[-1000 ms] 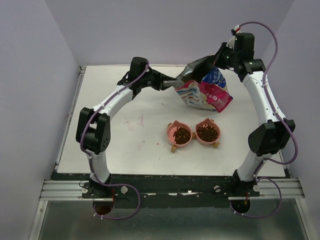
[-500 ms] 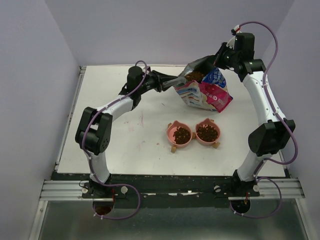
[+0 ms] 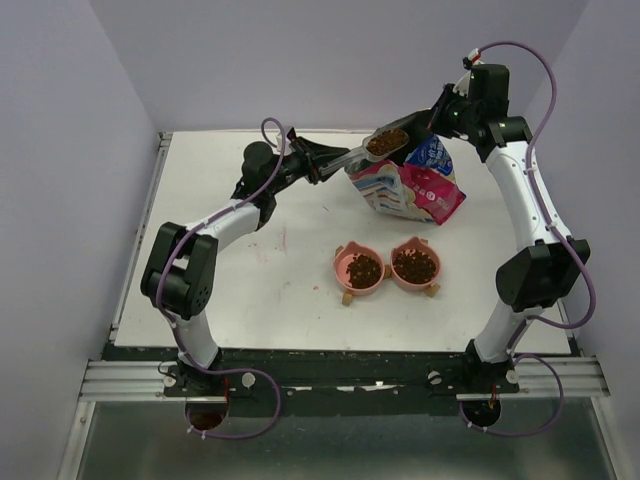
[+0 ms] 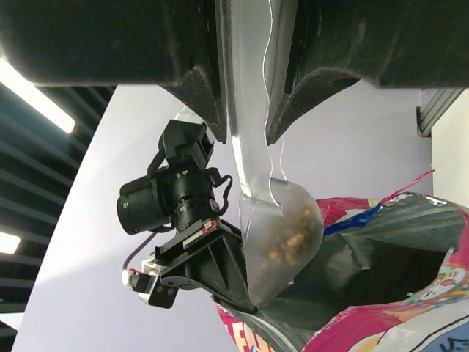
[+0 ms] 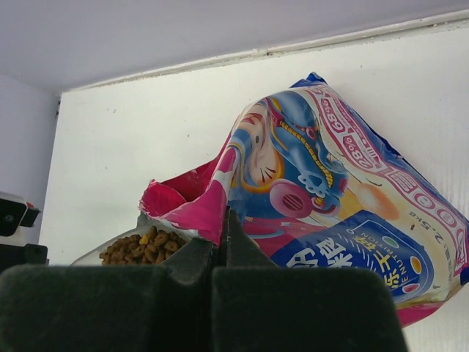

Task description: Serve the pet food

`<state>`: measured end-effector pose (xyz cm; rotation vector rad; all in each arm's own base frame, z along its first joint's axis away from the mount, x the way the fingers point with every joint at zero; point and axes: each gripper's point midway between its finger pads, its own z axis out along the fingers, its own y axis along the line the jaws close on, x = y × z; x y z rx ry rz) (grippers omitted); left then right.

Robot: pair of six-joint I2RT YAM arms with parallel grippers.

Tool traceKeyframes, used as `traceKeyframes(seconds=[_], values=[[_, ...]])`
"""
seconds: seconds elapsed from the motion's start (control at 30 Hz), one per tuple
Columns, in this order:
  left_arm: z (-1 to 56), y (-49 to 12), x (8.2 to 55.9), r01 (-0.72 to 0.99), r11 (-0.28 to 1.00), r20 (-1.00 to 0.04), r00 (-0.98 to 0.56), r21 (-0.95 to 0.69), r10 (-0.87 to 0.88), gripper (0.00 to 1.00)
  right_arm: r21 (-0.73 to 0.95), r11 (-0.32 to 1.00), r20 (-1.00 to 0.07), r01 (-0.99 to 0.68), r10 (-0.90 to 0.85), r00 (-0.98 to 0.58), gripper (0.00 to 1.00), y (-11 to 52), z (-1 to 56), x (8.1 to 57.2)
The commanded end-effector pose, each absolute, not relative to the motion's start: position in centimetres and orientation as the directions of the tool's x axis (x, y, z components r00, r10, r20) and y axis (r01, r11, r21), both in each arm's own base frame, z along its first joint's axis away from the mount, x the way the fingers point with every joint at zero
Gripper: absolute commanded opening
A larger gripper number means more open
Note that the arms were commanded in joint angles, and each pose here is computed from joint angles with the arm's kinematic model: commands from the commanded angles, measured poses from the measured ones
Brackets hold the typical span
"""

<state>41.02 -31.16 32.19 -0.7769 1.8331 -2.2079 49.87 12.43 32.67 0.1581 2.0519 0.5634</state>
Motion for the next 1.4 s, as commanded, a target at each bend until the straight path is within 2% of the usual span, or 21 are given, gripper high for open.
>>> traceKeyframes(seconds=[0.0,0.33,0.73,0.87,1.17,1.37], values=[[35.6,-30.5,40.0,-0.144,-0.320,0.275,-0.868,-0.936,-0.413,0.00,0.453,0.855,-0.875,-0.251,0.374,-0.306,0.00,12.6,42.3,50.1],[37.5,-30.4,39.8,-0.081,-0.365,0.233,-0.890,-0.927,-0.393,0.00,0.452,0.855,-0.877,-0.256,0.373,-0.303,0.00,12.6,42.6,49.9],[36.9,-28.2,32.4,-0.086,-0.372,0.219,-0.917,-0.924,-0.332,0.00,0.452,0.854,-0.877,-0.257,0.371,-0.306,0.00,12.6,42.4,50.3],[35.3,-27.6,30.0,-0.122,-0.339,0.236,-0.919,-0.933,-0.317,0.00,0.456,0.851,-0.874,-0.261,0.372,-0.314,0.00,12.8,42.2,50.4],[26.9,-26.8,24.6,-0.266,-0.169,0.305,-0.913,-0.949,-0.271,0.00,0.459,0.847,-0.872,-0.268,0.372,-0.318,0.00,13.0,42.1,50.6],[22.9,-26.1,23.0,-0.328,-0.119,0.349,-0.893,-0.937,-0.284,0.00,0.458,0.848,-0.871,-0.265,0.370,-0.323,0.00,13.0,41.9,50.4]])
